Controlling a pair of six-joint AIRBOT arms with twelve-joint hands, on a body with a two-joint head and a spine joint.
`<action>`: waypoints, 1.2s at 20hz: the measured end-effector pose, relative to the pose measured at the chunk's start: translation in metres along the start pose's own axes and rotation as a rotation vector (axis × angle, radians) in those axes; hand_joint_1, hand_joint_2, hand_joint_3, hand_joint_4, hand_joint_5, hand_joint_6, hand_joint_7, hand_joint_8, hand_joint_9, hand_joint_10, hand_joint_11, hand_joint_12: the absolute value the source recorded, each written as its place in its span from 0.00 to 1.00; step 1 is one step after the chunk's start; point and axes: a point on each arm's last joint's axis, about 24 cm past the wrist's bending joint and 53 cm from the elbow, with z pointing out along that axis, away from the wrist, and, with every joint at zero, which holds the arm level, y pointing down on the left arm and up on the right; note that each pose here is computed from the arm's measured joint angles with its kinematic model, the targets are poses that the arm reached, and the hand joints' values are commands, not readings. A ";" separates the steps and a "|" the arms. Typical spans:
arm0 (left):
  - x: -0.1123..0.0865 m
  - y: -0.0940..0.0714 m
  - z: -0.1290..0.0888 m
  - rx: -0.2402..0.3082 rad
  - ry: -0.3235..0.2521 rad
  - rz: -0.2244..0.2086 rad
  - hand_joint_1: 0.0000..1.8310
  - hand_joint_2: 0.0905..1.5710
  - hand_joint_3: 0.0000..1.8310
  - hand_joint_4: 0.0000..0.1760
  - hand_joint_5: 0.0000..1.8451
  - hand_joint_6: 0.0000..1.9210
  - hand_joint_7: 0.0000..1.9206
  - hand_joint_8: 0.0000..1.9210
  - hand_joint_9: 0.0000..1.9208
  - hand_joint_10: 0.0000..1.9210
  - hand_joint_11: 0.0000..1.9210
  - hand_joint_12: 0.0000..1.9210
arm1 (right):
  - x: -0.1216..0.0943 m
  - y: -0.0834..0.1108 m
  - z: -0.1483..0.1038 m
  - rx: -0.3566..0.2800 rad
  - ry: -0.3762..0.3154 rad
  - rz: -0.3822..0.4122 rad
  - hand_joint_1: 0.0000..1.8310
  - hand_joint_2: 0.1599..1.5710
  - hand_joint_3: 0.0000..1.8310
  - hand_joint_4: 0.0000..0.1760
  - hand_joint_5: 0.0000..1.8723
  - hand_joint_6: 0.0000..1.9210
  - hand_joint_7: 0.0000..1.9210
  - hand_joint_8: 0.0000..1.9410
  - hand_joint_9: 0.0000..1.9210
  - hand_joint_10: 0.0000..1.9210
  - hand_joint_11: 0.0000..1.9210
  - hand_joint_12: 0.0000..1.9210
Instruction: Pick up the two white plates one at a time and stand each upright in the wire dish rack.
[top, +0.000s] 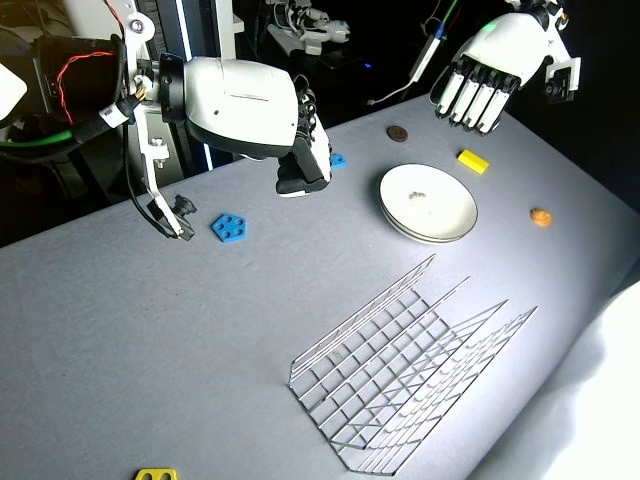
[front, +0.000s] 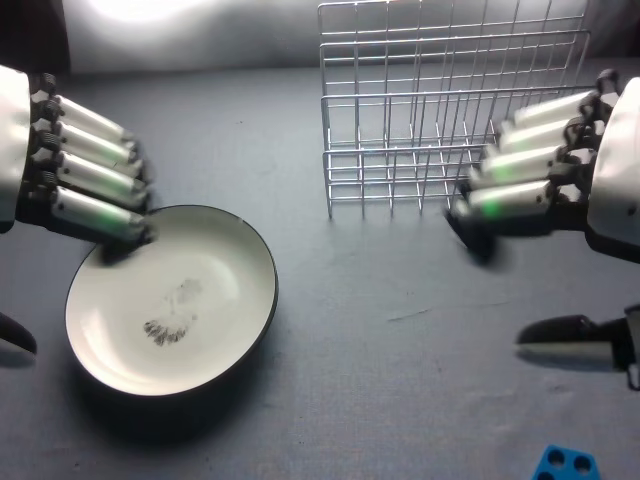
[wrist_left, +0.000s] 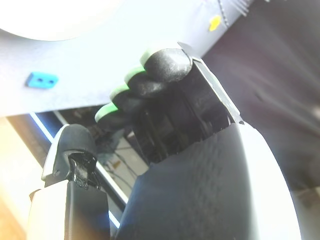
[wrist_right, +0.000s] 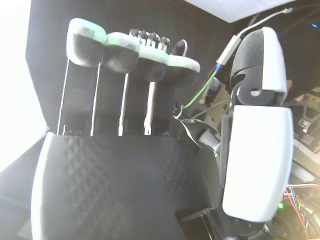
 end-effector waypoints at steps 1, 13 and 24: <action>-0.001 -0.002 0.000 0.009 -0.002 -0.002 0.00 0.69 0.03 0.00 0.00 0.00 0.00 0.00 0.00 0.00 0.00 0.00 | -0.001 0.000 0.000 -0.001 -0.003 0.003 0.00 0.73 0.00 0.00 0.04 0.00 0.03 0.00 0.02 0.00 0.00 0.02; 0.026 0.007 -0.010 -0.009 0.085 -0.045 0.00 0.69 0.02 0.00 0.00 0.00 0.00 0.00 0.00 0.00 0.00 0.00 | 0.004 0.005 0.006 -0.013 -0.014 -0.033 0.00 0.73 0.00 0.00 0.03 0.01 0.02 0.01 0.01 0.00 0.00 0.00; 0.091 0.035 -0.005 -0.037 0.203 -0.109 0.00 0.68 0.01 0.00 0.00 0.00 0.00 0.00 0.00 0.00 0.00 0.00 | -0.033 -0.004 0.017 0.004 -0.261 0.134 0.21 0.69 0.00 0.00 0.00 0.00 0.00 0.00 0.00 0.00 0.00 0.00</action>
